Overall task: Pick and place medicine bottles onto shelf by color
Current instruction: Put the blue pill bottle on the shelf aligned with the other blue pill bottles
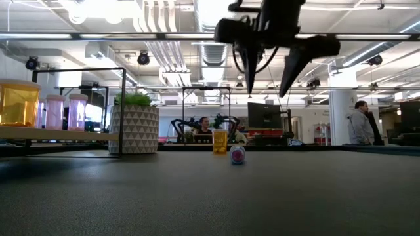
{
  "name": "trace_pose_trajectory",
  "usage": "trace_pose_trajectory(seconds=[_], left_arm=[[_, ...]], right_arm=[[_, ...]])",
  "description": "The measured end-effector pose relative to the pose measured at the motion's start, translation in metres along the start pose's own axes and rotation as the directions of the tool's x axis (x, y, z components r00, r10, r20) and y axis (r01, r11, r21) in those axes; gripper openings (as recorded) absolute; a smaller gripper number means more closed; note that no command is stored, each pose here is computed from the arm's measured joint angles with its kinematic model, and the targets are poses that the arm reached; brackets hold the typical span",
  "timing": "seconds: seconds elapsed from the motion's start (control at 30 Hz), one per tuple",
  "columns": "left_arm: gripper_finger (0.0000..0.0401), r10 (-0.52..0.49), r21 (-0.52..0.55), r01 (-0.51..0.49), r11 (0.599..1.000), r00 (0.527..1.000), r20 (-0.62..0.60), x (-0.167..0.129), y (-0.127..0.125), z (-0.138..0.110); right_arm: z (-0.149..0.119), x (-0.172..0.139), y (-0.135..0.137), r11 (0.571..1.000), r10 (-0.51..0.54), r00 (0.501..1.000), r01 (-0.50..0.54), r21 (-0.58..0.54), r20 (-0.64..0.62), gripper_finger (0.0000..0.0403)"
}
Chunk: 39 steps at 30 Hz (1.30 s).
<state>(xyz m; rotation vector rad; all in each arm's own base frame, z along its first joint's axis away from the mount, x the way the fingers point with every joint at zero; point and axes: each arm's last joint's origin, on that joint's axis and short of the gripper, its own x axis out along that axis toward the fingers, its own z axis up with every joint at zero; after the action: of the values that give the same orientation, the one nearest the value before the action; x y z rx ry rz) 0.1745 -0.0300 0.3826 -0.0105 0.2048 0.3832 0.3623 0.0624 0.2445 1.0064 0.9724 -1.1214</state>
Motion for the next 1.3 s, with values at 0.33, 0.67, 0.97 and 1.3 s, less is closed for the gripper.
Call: trace_pose_trajectory(seconds=[0.33, 0.67, 0.97, 1.3], left_arm=[[0.0231, -0.001, -0.003, 0.001, 1.000, 1.000, 0.004, -0.002, 0.001, 0.001], [0.0231, -0.001, 0.004, 0.001, 1.000, 1.000, 0.006, -0.003, 0.002, 0.001], [0.0231, -0.001, 0.004, 0.001, 1.000, 1.000, 0.007, -0.004, 0.003, 0.001], [0.0231, -0.001, 0.049, 0.000, 0.999, 1.000, 0.005, -0.003, 0.002, 0.000]], right_arm=[[0.000, 0.048, 0.026, 0.998, 0.039, 0.997, -0.037, 0.041, -0.062, 0.0247], [-0.012, 0.089, 0.033, 0.998, -0.017, 0.996, 0.022, 0.052, -0.084, 0.0247], [-0.014, 0.099, 0.033, 0.998, -0.039, 0.996, 0.043, 0.046, -0.079, 0.0245], [-0.014, 0.100, 0.034, 0.998, -0.038, 0.997, 0.042, 0.049, -0.069, 0.0183]])
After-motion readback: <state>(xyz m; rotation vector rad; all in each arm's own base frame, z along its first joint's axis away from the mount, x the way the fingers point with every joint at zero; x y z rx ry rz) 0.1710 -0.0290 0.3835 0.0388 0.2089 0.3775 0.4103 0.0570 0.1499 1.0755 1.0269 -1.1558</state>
